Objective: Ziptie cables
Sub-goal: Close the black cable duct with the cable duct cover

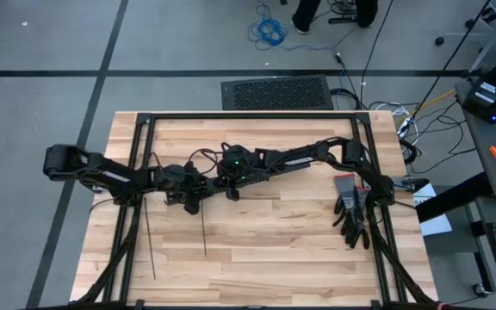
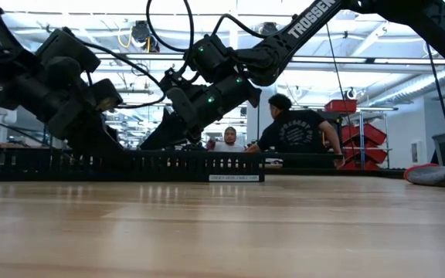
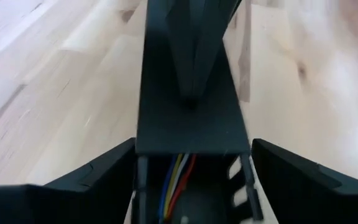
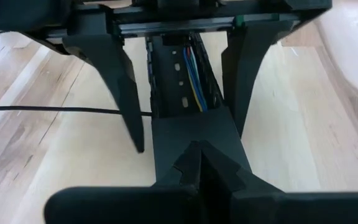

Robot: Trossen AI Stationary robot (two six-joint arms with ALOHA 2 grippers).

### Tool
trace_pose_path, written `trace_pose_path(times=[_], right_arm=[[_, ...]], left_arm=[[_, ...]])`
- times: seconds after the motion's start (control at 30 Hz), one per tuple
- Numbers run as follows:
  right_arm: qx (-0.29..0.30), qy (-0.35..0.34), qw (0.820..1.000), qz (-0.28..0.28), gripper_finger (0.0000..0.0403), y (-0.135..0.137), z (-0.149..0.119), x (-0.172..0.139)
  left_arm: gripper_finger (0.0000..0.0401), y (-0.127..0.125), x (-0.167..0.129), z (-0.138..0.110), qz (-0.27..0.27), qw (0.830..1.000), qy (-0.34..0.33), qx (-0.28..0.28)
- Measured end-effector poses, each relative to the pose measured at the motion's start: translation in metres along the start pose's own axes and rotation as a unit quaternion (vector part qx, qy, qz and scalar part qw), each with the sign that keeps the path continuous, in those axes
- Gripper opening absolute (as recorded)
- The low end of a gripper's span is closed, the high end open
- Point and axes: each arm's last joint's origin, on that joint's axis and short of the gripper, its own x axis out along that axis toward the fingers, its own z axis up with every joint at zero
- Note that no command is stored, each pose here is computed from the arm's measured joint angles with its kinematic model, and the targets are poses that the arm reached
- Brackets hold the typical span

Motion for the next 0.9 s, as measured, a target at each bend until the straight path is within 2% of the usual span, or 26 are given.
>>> trace_pose_path(times=[0.13,0.47,0.63,0.9], right_arm=[[0.001,0.001,1.0,0.0,0.0,0.0,0.0,0.0],[0.002,0.001,1.0,-0.002,0.0,0.0,0.0,0.0],[0.002,0.001,1.0,-0.002,0.0,-0.001,0.0,0.0],[0.008,0.001,1.0,-0.002,0.0,-0.001,0.0,0.0]], left_arm=[[0.0305,0.001,-0.006,-0.002,0.025,0.999,0.04,0.001],[0.0305,0.0,-0.025,0.002,0.034,0.997,0.07,-0.026],[0.0305,-0.002,-0.026,0.003,0.04,0.997,0.065,-0.02],[0.0305,-0.003,-0.024,-0.01,0.041,0.999,0.03,-0.02]])
